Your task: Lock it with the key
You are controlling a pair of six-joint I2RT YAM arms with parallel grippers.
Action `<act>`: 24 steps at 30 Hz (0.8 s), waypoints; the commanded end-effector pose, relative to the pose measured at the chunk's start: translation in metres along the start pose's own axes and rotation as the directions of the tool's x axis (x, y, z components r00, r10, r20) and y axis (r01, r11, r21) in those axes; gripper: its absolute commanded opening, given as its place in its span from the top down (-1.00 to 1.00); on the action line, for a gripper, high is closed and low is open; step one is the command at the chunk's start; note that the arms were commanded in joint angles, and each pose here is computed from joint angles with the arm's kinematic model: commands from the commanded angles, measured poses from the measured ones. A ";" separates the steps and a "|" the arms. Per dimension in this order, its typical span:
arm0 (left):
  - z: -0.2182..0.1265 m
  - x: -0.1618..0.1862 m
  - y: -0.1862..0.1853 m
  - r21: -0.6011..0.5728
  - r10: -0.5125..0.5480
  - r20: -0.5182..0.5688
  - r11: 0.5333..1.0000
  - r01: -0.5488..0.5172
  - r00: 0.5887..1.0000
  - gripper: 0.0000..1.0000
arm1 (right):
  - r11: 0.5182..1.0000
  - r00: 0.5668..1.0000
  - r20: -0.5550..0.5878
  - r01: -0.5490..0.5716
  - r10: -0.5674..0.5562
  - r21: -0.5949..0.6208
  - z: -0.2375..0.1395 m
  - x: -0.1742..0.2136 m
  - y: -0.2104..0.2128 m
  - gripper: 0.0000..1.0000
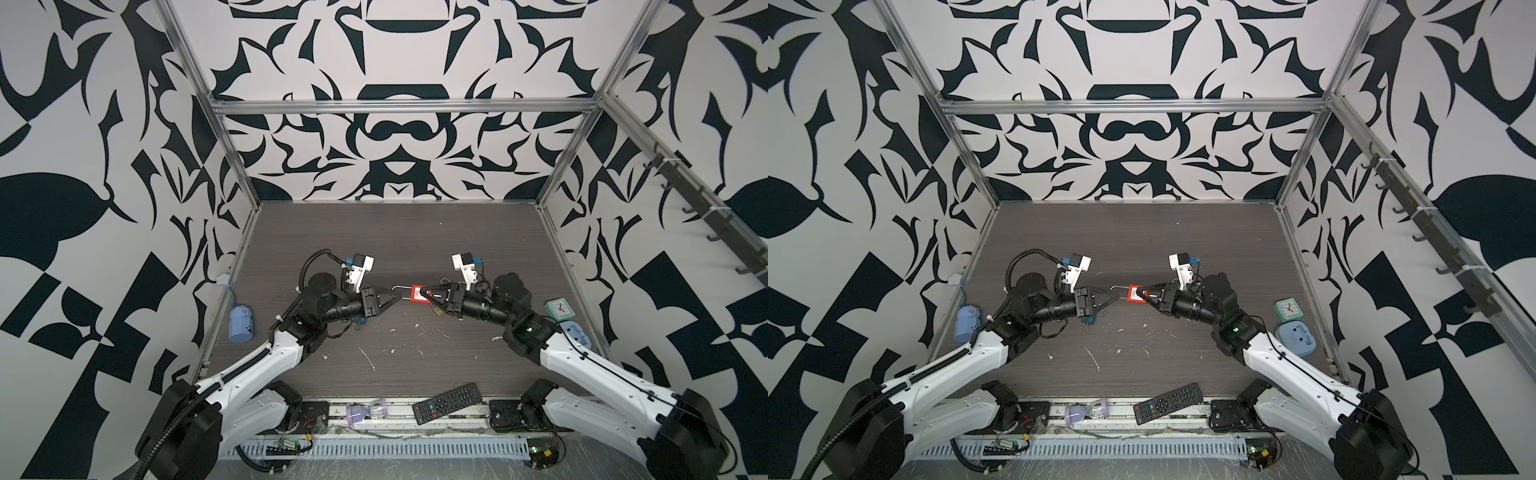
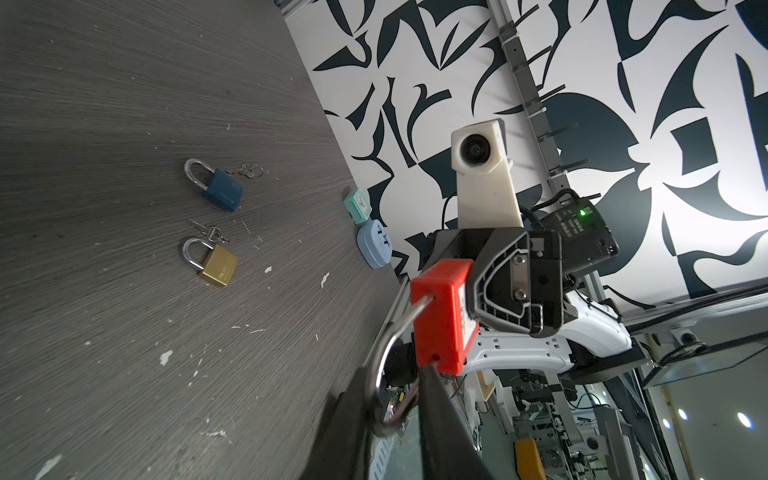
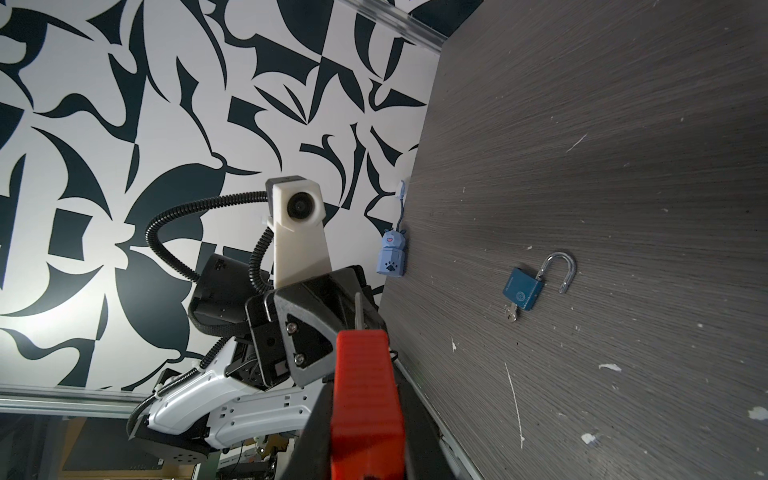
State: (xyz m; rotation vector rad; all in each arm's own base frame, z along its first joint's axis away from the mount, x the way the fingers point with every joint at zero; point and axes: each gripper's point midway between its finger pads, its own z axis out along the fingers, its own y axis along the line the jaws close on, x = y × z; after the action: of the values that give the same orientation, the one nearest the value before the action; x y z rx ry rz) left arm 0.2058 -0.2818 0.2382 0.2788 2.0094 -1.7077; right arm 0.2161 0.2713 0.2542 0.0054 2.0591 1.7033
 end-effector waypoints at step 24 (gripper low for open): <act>0.009 0.008 -0.039 0.165 0.031 -0.065 0.986 -0.020 0.997 1.00 | 0.988 0.995 -0.029 0.091 -0.096 -0.125 0.043 -0.003 0.027 1.00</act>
State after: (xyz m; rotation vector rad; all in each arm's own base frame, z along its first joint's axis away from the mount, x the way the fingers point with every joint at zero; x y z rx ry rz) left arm 0.2209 -0.2781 0.2397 0.1281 2.0268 -1.7430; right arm 0.2315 0.2915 0.2512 -0.0822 2.0025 1.7040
